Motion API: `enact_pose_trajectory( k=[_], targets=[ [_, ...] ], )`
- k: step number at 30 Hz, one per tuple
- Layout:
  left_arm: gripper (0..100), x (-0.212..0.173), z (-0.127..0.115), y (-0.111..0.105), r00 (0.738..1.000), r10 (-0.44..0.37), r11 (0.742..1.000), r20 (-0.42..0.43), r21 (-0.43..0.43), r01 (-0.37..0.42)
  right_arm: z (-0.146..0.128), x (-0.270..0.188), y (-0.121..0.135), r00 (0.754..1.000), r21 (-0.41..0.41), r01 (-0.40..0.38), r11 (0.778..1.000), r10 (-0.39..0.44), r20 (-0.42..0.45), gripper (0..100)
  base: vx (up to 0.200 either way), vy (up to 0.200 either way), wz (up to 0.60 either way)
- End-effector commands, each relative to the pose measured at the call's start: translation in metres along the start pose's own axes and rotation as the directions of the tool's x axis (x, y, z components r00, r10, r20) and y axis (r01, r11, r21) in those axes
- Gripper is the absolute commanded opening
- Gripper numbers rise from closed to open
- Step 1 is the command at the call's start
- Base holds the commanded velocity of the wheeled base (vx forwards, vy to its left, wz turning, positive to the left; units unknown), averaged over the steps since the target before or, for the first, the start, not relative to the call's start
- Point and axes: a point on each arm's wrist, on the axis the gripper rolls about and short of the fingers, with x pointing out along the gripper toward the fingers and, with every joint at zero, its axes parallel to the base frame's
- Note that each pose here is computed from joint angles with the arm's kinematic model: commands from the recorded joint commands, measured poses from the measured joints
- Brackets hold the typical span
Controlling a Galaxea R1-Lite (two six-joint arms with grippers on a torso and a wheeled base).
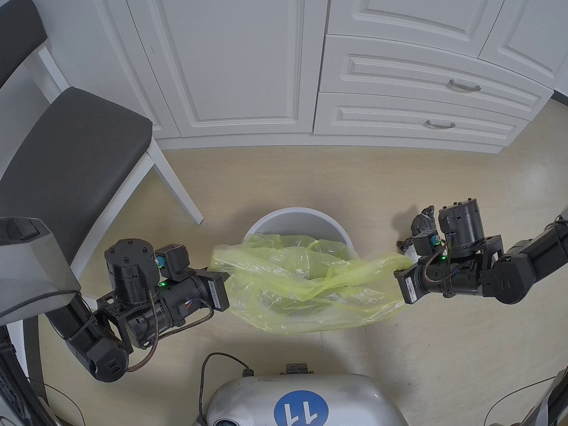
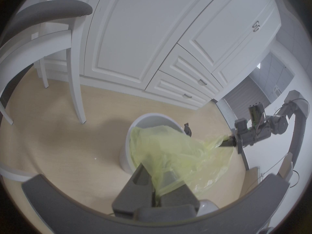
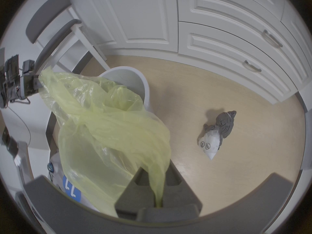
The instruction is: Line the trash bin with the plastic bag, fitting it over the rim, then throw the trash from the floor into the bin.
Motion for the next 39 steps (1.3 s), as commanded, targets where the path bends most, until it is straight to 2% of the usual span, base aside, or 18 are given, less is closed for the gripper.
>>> enact_pose_trajectory(
  k=[1, 8, 9, 11, 13, 16, 18, 22, 23, 28, 32, 39],
  targets=[
    [0, -0.013, 0.007, -0.004, 1.0, 0.004, 1.0, -0.021, 0.022, -0.003, -0.003, -0.015, -0.01, 1.0, -0.034, 0.02, 0.999, -0.02, 0.007, 0, 0.0, 0.0, 0.0],
    [0, -0.026, 0.013, -0.007, 0.994, 0.033, 0.999, -0.108, 0.035, -0.029, -0.007, -0.016, -0.011, 1.0, -0.061, 0.017, 0.998, -0.017, -0.01, 0, 0.0, 0.0, 0.0],
    [0, -0.023, 0.007, -0.006, 0.99, 0.034, 0.999, -0.138, 0.045, -0.028, -0.012, -0.01, -0.006, 0.999, -0.09, 0.004, 0.996, -0.007, -0.031, 0, 0.0, 0.0, 0.0],
    [0, -0.02, 0.003, -0.005, 0.988, 0.037, 0.999, -0.153, 0.044, -0.03, -0.014, -0.008, -0.005, 0.999, -0.096, -0.001, 0.995, -0.003, -0.04, 0, 0.0, 0.0, 0.0],
    [0, -0.005, -0.011, -0.001, 0.98, 0.045, 0.998, -0.193, 0.042, -0.038, -0.017, 0.0, 0.002, 0.998, -0.107, -0.02, 0.994, 0.014, -0.057, 0, 0.0, 0.0, 0.0],
    [0, 0.002, -0.015, 0.001, 0.981, 0.045, 0.999, -0.19, 0.036, -0.038, -0.018, 0.005, 0.005, 0.997, -0.109, -0.029, 0.994, 0.022, -0.069, 0, 0.0, 0.0, 0.0],
    [0, 0.011, -0.027, 0.006, 0.981, 0.046, 0.999, -0.19, 0.035, -0.04, -0.023, 0.017, 0.011, 0.995, -0.118, -0.046, 0.992, 0.036, -0.088, 0, 0.0, 0.0, 0.0],
    [0, 0.021, -0.038, 0.011, 0.984, 0.048, 0.998, -0.174, 0.035, -0.042, -0.025, 0.033, 0.017, 0.999, -0.096, -0.032, 0.995, 0.029, -0.035, 0, 0.0, 0.0, 0.0],
    [0, 0.025, -0.043, 0.013, 0.987, 0.046, 0.999, -0.157, 0.036, -0.041, -0.027, 0.039, 0.018, 1.0, -0.076, -0.022, 0.997, 0.022, 0.009, 0, 0.0, 0.0, 0.0],
    [0, 0.026, -0.04, 0.014, 0.993, 0.039, 0.999, -0.112, 0.039, -0.035, -0.037, 0.04, 0.018, 1.0, -0.097, -0.016, 0.995, 0.018, 0.013, 0, 0.0, 0.0, 0.0],
    [0, 0.017, -0.022, 0.013, 0.998, 0.039, 0.999, -0.054, 0.04, -0.037, -0.046, 0.038, 0.019, 1.0, -0.172, -0.024, 0.985, 0.021, -0.016, 0, 0.0, 0.0, 0.0],
    [0, 0.002, 0.001, -0.001, 1.0, 0.001, 0.999, 0.023, 0.049, -0.003, -0.046, 0.036, 0.018, 1.0, -0.174, -0.017, 0.985, 0.015, -0.012, 0, 0.0, 0.0, 0.0]
  ],
)
